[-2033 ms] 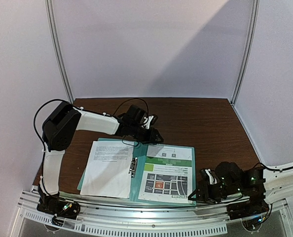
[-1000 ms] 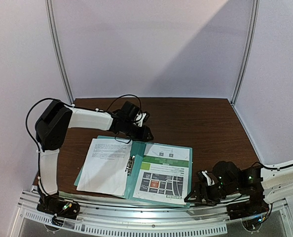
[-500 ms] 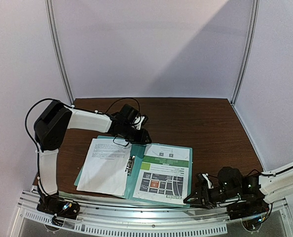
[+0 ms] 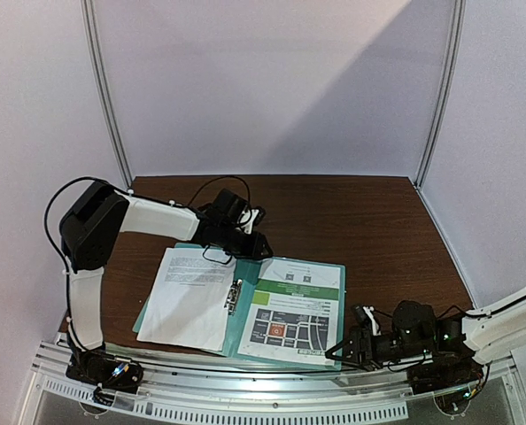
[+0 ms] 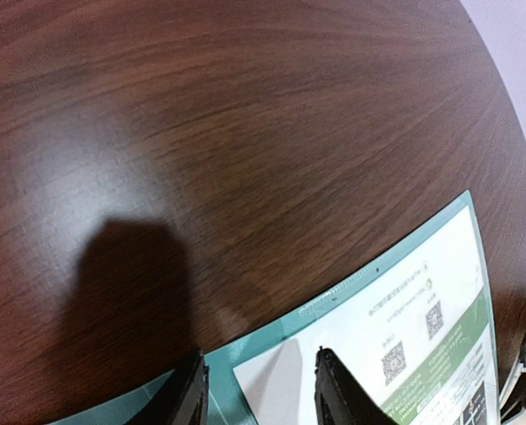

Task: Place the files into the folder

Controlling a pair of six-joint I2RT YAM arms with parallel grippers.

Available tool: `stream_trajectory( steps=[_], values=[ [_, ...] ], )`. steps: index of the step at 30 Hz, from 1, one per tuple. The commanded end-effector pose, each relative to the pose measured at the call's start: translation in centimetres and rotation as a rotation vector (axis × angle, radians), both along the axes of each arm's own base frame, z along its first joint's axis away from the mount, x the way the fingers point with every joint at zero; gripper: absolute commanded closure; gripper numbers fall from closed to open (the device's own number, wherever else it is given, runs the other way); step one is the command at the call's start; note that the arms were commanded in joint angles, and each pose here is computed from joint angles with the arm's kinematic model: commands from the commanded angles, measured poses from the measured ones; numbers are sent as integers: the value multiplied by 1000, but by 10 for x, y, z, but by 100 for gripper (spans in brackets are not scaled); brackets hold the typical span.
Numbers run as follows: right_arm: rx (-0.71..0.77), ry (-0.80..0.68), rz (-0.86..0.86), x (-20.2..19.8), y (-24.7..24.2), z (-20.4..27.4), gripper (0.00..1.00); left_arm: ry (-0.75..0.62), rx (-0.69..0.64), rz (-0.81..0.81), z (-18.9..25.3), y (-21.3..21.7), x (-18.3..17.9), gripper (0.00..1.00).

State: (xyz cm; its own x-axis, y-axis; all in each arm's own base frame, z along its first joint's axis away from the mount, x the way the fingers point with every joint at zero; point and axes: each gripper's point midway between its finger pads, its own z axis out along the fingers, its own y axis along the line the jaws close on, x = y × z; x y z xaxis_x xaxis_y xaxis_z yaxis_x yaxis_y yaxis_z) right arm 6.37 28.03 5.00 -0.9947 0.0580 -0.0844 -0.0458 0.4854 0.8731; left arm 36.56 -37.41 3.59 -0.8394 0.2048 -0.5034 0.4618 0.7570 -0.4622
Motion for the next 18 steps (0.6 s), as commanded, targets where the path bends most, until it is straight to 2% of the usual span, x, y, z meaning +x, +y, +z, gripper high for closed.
stream_trajectory(
  steps=[1,9,18],
  values=[
    [-4,-50,-17,3,-8,-6,47,58,26,9,-14,12,-13,58],
    [-40,-62,-52,10,-9,-12,62,61,19,5,-14,12,-15,58],
    [-93,-59,-96,18,-13,-17,96,59,2,1,-10,10,-16,59]
  ],
)
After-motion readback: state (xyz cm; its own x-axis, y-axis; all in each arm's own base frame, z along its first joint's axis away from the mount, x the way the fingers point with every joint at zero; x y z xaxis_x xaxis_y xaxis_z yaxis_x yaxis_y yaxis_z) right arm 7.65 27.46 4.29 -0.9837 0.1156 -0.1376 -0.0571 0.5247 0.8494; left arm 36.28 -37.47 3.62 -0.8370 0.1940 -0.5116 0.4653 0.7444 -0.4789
